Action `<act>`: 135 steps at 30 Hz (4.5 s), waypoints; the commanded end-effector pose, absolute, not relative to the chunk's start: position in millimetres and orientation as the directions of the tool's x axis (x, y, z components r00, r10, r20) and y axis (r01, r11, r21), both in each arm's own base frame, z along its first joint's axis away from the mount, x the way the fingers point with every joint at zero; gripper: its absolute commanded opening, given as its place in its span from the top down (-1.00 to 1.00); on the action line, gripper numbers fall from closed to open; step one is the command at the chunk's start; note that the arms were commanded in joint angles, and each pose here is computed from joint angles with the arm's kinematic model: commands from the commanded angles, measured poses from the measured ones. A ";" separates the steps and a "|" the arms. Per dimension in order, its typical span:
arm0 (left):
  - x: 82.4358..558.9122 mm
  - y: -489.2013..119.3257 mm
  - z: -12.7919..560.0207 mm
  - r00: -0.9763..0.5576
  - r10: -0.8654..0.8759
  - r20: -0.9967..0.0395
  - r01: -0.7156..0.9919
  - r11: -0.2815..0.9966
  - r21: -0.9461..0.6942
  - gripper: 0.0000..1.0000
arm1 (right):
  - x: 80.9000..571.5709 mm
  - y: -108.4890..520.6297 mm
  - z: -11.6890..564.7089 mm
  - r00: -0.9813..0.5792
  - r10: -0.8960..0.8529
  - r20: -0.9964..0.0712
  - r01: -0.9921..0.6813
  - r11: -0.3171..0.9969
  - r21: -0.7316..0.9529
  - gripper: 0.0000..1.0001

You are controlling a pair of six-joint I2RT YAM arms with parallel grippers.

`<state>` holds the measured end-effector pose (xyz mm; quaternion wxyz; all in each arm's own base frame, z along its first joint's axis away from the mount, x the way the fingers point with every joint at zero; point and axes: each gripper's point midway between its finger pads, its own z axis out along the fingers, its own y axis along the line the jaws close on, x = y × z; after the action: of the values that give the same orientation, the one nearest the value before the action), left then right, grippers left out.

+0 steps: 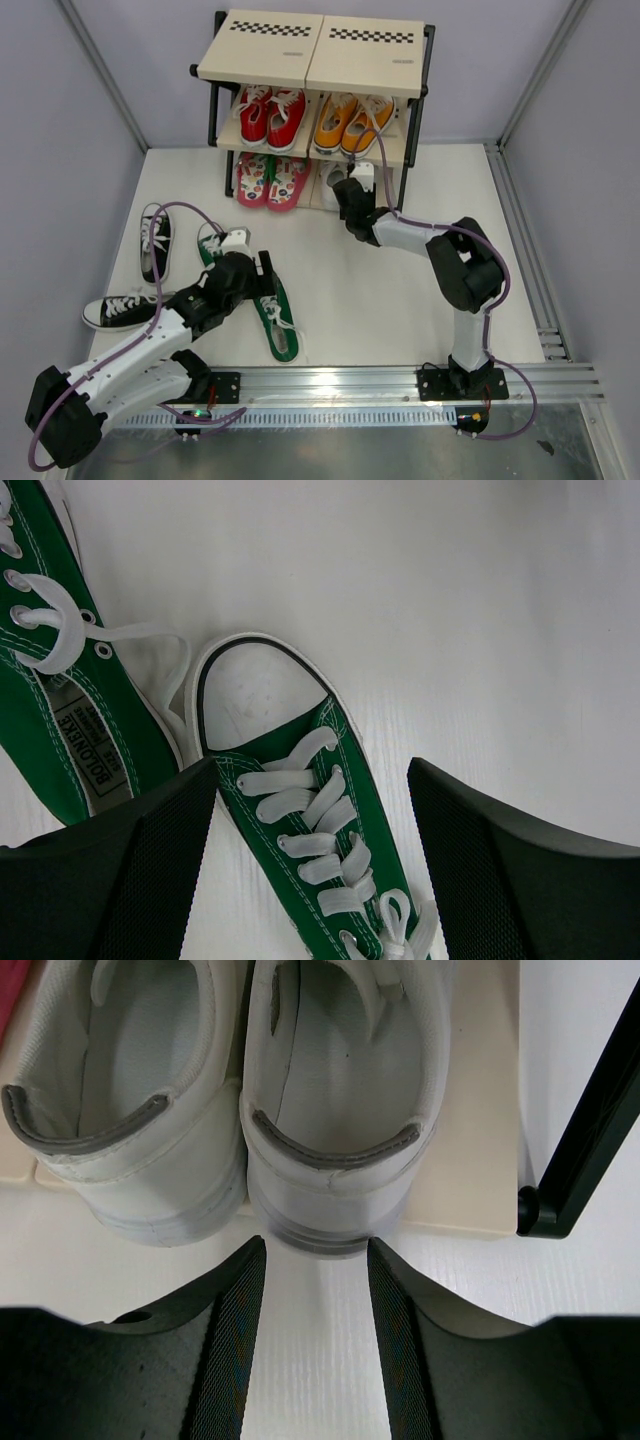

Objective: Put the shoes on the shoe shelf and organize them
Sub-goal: Place the shoe at the shoe shelf, then adjust the shoe shelf at the center of the board.

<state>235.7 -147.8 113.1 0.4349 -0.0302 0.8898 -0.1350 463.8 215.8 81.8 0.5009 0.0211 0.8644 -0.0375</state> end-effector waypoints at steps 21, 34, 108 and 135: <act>236.3 -142.7 118.9 -0.589 -0.186 -0.786 0.057 0.961 -0.269 -0.61 | 466.6 208.2 89.0 -0.470 0.004 -0.883 0.094 0.994 -0.046 0.67; 237.3 -143.1 117.2 -0.591 -0.180 -0.786 0.057 0.963 -0.264 -0.62 | 483.1 214.3 98.9 -0.467 -0.041 -0.883 0.088 0.992 -0.093 0.67; 520.3 -7.9 316.2 -0.158 -0.304 -0.939 0.073 0.945 -0.318 -0.81 | 389.2 71.2 335.7 -0.033 0.274 -0.961 0.080 0.959 0.271 -0.99; 606.8 -22.0 294.4 -0.154 -0.387 -0.909 0.228 0.881 -0.414 -0.24 | 389.6 58.6 319.2 -0.079 0.270 -0.960 0.145 0.956 0.257 -0.99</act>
<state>598.5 -20.0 279.7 0.6296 -0.0671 0.7402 -0.2262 388.4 63.8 296.5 0.6450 0.1275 0.7519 0.0480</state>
